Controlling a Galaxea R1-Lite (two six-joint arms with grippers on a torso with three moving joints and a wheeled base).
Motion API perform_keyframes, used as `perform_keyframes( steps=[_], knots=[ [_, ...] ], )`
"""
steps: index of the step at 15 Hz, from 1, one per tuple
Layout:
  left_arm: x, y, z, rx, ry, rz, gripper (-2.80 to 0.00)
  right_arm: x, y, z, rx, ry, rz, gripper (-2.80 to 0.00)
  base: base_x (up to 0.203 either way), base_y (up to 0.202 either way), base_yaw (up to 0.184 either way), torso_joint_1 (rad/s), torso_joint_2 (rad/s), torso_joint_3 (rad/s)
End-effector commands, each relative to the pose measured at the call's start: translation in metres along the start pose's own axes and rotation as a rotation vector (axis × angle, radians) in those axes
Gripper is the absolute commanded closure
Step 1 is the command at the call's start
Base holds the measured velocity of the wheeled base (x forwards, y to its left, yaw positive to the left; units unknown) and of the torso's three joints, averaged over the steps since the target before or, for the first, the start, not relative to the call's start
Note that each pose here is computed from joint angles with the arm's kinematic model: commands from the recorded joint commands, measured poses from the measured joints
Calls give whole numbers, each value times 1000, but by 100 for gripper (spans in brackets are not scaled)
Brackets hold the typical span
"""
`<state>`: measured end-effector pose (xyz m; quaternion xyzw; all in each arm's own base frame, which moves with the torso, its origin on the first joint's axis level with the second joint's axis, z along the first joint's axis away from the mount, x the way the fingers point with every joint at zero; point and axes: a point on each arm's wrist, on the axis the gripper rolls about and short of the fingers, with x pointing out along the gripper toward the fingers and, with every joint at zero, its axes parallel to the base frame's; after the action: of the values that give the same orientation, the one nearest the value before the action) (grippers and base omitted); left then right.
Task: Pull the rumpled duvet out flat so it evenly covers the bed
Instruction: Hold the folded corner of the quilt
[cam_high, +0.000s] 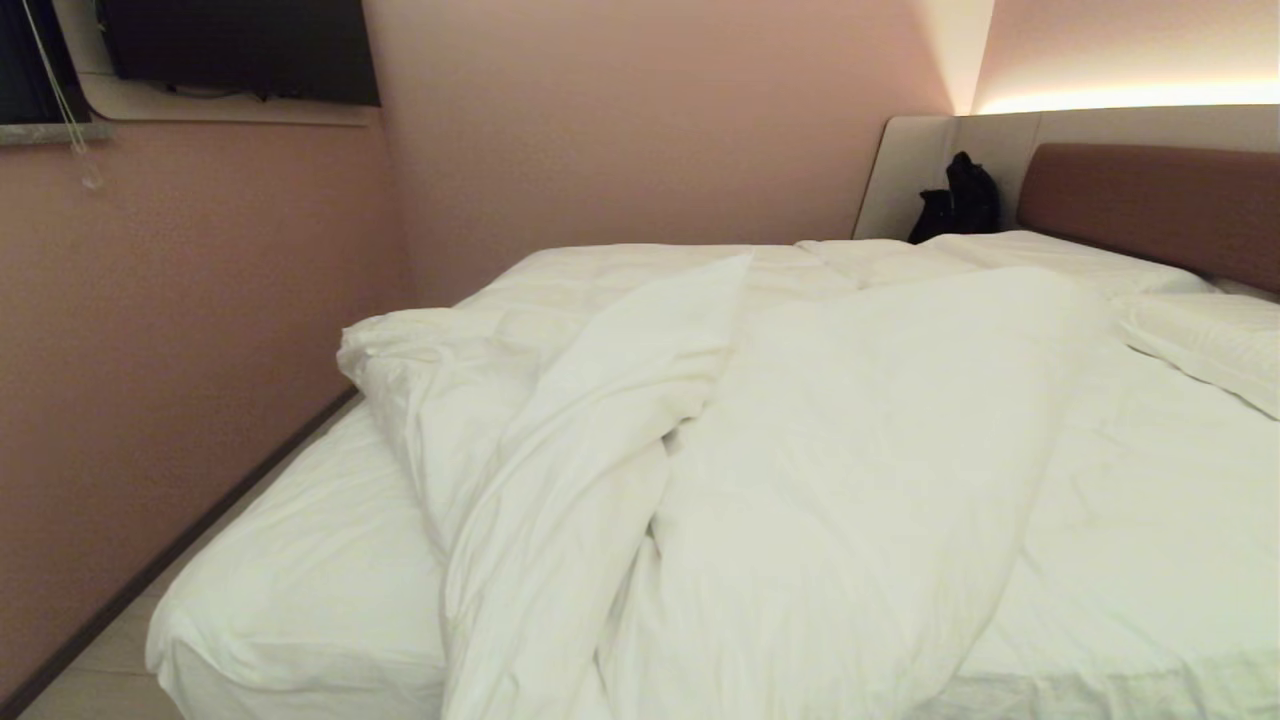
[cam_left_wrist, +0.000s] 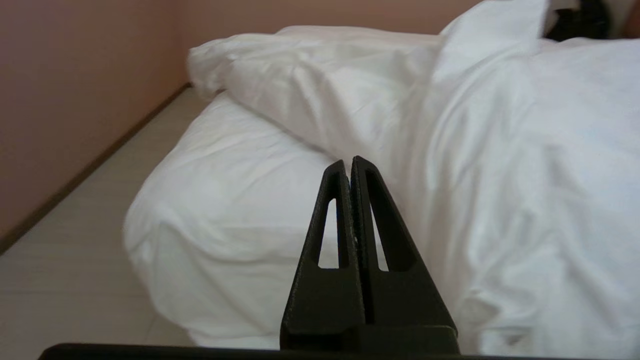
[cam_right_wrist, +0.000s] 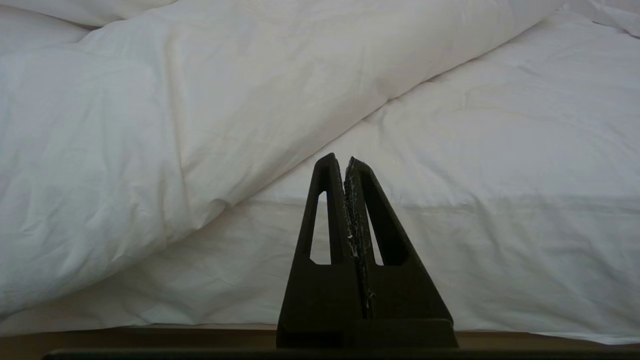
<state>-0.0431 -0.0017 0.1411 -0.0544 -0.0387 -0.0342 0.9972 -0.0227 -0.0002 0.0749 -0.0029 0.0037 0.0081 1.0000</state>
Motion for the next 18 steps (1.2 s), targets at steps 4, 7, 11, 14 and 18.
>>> perform_keyframes(
  steps=[4,7,11,14,18],
  knots=[
    [69,-8,75,-109,241,-155,0,0,0,0,-2,0,1,0,0,0,0,0,0,0],
    [129,-13,123,-212,311,-299,0,0,0,0,0,0,1,0,0,0,0,0,0,0],
    [192,-18,170,-284,316,-416,0,0,0,0,0,0,1,0,0,0,0,0,0,0],
    [219,-28,186,-284,313,-482,0,0,0,0,0,0,1,0,0,0,0,0,0,0],
    [253,-42,177,-270,374,-544,0,0,0,0,0,0,1,0,0,0,0,0,0,0]
  ],
)
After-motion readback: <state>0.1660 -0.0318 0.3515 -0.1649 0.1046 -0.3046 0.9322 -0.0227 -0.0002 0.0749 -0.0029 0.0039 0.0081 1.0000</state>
